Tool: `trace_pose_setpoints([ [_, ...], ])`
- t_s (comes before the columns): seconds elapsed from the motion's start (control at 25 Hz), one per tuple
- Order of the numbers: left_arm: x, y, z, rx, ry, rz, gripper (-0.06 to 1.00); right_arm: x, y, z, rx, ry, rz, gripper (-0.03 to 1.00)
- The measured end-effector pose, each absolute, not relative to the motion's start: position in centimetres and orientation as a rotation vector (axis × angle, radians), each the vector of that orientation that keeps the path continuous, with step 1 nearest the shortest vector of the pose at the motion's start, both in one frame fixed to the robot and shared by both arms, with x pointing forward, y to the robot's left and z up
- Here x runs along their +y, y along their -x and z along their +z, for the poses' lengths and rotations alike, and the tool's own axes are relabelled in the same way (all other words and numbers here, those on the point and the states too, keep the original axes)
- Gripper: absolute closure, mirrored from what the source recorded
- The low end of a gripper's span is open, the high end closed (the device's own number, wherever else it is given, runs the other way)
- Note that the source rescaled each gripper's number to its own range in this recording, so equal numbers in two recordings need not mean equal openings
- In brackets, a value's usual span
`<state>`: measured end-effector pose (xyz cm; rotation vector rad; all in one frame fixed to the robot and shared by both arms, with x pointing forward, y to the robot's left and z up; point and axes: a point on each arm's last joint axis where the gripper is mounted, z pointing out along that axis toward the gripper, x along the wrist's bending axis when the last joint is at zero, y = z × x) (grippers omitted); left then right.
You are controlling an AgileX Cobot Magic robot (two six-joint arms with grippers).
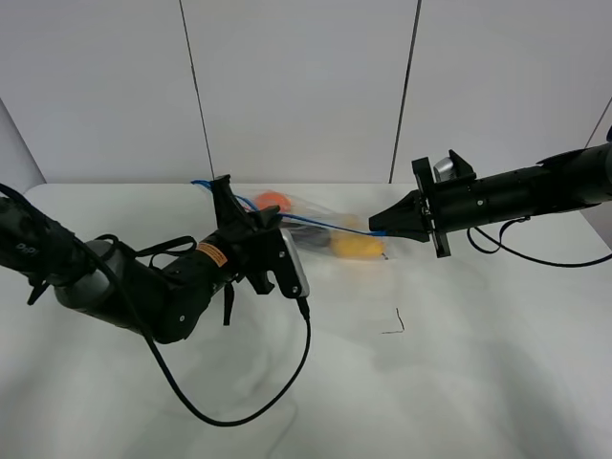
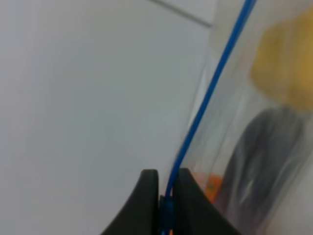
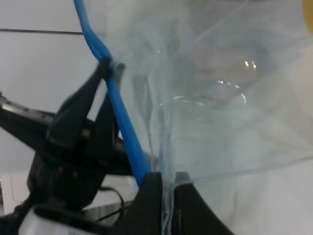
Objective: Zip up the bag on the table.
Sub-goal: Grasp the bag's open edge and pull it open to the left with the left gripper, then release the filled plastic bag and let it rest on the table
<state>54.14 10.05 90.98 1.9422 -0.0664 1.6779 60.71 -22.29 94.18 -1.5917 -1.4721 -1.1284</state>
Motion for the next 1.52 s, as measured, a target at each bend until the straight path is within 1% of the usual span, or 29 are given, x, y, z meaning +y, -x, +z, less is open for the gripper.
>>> trace_pose_setpoints([
  [0.24,12.7,-55.7,91.0,-0.006,-1.958,1.738,0.94,-22.3,-60.7,94.2,-1.461,1.593,-1.132,0.97],
  [0.44,15.6,-57.1,91.1,0.039,-1.979,1.789,0.94,-22.3,-60.8,94.3,-1.458,1.594,-1.135,0.97],
  [0.72,20.1,-58.6,91.0,0.196,-2.019,1.871,0.94,-22.3,-60.7,94.2,-1.466,1.591,-1.128,0.97],
  [1.16,20.3,-58.7,91.0,0.246,-1.971,1.823,0.93,-22.1,-60.7,94.3,-1.464,1.588,-1.130,0.97],
  [1.2,20.3,-58.7,91.1,0.267,-1.956,1.811,0.90,-22.1,-60.7,94.2,-1.467,1.587,-1.128,0.97],
  [1.28,21.1,-58.9,91.2,0.376,-1.923,1.815,0.78,-22.3,-60.6,94.1,-1.492,1.586,-1.107,0.97],
  [1.4,21.9,-59.0,91.2,0.497,-1.877,1.798,0.45,-22.5,-60.5,94.0,-1.501,1.587,-1.100,0.97],
  [1.48,22.1,-59.0,91.2,0.570,-1.844,1.772,0.30,-22.5,-60.5,94.0,-1.501,1.587,-1.100,0.97],
  [1.52,22.2,-59.0,91.2,0.616,-1.825,1.759,0.26,-22.5,-60.5,94.0,-1.501,1.587,-1.100,0.97],
])
